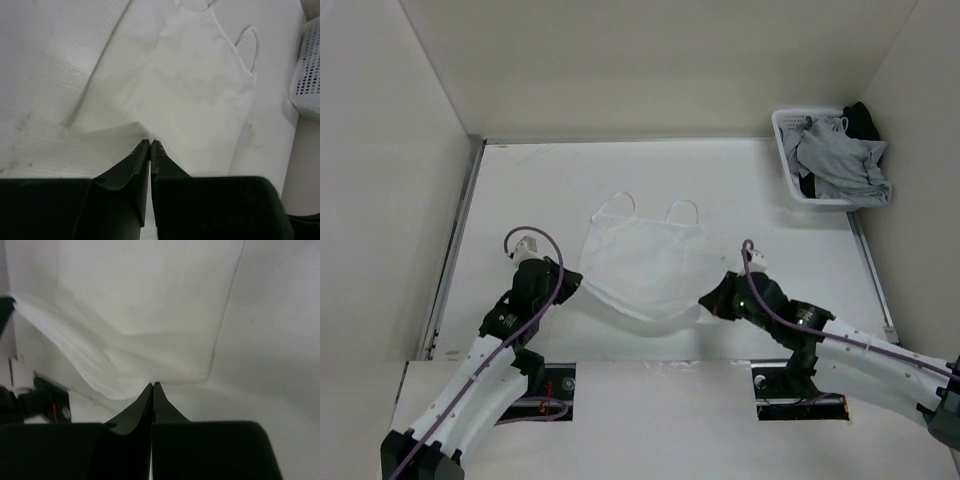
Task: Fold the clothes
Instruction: Fold the tank top
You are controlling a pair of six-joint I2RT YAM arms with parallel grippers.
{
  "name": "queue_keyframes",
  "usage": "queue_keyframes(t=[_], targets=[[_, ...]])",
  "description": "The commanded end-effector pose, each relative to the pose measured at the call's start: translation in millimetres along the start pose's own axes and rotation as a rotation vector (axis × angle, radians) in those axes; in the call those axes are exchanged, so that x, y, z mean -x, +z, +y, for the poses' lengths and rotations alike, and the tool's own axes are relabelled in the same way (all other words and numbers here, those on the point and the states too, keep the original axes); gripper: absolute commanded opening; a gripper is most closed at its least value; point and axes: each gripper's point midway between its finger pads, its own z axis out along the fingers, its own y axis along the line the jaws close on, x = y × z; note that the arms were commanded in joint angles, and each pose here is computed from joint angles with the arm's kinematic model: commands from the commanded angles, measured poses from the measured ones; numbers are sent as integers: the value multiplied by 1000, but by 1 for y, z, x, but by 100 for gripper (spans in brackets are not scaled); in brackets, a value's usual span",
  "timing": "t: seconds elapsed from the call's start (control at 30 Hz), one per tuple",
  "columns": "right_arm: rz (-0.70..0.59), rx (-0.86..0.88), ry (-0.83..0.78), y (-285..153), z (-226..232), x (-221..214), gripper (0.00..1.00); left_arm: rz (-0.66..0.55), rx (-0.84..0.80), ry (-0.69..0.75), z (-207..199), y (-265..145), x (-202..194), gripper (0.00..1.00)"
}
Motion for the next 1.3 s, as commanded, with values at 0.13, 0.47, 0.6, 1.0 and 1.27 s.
queue_keyframes(t=[0.13,0.47,0.6,1.0,1.27], targets=[[-244,19,-67,12,47,147,0,-202,-160,8,-108,36,99,3],[-325,-64,-19,71,35,276,0,-222,-121,12,-165,153,164,3],[-322,-136,29,105,2,311,2,-210,-54,3,-154,201,178,9],[-320,-238,49,117,-36,279,38,-192,19,-15,-86,168,135,31],[-262,-115,51,88,-26,169,2,-43,46,-22,-25,132,63,38]])
